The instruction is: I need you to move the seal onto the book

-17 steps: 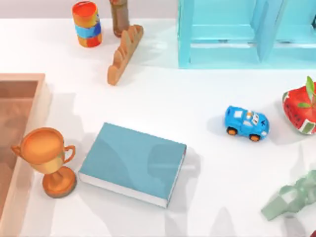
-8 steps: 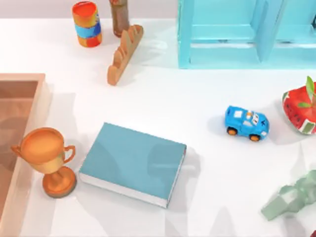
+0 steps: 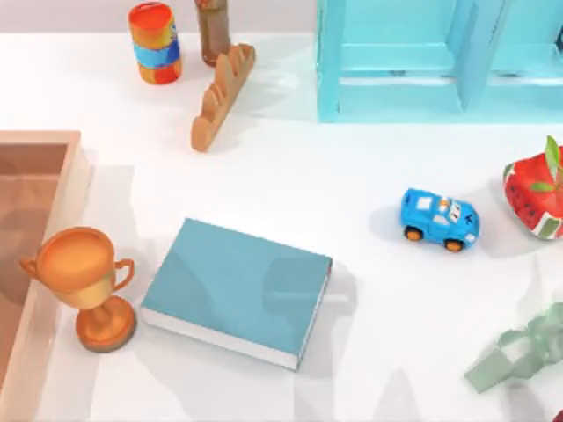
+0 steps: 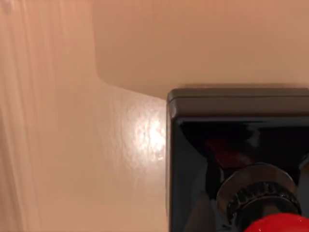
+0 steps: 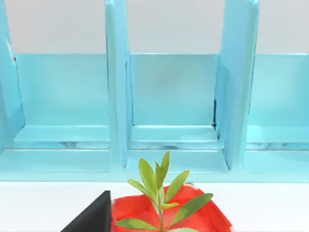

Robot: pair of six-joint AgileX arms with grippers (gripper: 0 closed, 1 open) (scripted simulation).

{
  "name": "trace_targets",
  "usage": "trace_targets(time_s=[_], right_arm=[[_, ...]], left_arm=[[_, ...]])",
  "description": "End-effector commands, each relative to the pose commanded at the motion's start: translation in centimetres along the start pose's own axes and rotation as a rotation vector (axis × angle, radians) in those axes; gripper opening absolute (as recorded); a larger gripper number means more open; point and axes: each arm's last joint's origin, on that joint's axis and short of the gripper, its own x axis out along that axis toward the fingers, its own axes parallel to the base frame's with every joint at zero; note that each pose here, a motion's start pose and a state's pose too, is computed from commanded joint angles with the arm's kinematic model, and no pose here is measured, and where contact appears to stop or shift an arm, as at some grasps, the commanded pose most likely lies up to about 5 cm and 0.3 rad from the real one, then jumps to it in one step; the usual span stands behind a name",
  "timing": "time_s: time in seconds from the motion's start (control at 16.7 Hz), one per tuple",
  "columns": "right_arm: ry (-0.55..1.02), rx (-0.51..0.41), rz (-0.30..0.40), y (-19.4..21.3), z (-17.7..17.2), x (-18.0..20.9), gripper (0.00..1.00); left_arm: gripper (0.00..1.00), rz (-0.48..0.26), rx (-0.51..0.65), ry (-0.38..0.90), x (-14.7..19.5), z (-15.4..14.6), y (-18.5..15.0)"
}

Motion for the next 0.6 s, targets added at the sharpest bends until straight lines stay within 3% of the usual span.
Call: trace_targets(time_s=[0.12, 0.18, 0.6], right_arm=[[0.0, 0.0, 0.0, 0.0, 0.0, 0.0, 1.0], [0.0, 0.0, 0.0, 0.0, 0.0, 0.0, 1.0], [0.0, 0.0, 0.0, 0.0, 0.0, 0.0, 1.0]], left_arm=[[0.02, 0.0, 0.0, 0.0, 0.0, 0.0, 0.0], [0.0, 0.0, 0.0, 0.0, 0.0, 0.0, 0.0], [0.0, 0.0, 0.0, 0.0, 0.0, 0.0, 0.0]])
